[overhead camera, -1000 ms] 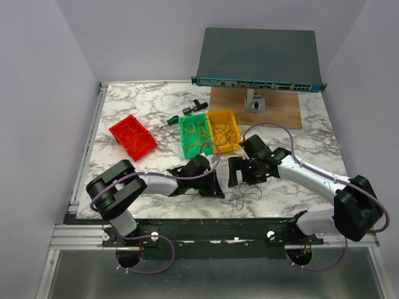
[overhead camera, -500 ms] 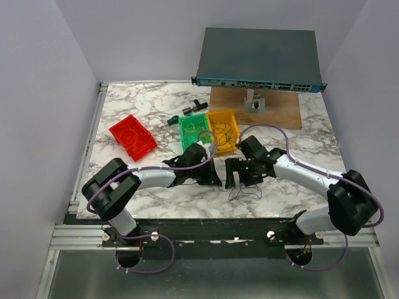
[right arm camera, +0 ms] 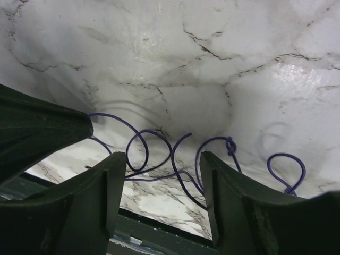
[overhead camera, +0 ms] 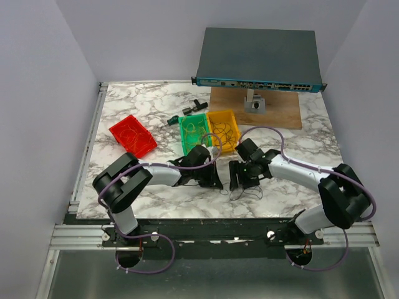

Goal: Untangle the cables
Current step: Pick up the cable at the center of the board.

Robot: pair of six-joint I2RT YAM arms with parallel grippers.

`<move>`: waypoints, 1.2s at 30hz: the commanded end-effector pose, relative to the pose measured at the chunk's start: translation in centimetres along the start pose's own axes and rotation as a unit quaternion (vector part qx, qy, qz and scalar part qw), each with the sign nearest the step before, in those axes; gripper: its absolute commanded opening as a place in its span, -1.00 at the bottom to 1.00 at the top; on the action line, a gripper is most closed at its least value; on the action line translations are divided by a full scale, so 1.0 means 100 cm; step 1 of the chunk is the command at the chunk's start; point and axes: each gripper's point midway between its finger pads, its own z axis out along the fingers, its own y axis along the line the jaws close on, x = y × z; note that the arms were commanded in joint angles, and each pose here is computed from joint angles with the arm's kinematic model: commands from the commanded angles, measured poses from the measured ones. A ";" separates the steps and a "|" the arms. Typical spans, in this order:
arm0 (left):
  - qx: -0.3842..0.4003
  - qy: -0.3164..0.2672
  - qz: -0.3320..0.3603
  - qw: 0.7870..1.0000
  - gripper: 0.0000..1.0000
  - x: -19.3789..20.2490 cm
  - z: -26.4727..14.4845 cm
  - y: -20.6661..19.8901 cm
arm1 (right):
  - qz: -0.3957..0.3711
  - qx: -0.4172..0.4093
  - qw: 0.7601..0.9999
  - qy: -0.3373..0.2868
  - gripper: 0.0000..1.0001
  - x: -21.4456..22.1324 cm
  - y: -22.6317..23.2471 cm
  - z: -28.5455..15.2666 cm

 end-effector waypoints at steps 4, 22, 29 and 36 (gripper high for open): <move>0.032 -0.008 0.012 0.999 -1.00 -0.008 0.006 -0.021 | -0.005 0.011 1.000 0.011 0.10 0.011 0.001 0.010; 0.050 -0.119 0.023 0.991 0.54 -0.030 -0.100 -0.014 | 0.004 -0.031 0.990 -0.134 -0.99 -0.059 0.039 -0.058; 0.013 -0.200 0.031 0.979 0.62 -0.032 -0.156 0.010 | 0.037 -0.078 0.953 -0.289 -0.99 -0.141 0.075 -0.115; -0.021 -0.258 0.053 0.965 0.61 -0.032 -0.182 0.021 | 0.056 -0.193 0.902 -0.382 -0.99 -0.208 0.132 -0.160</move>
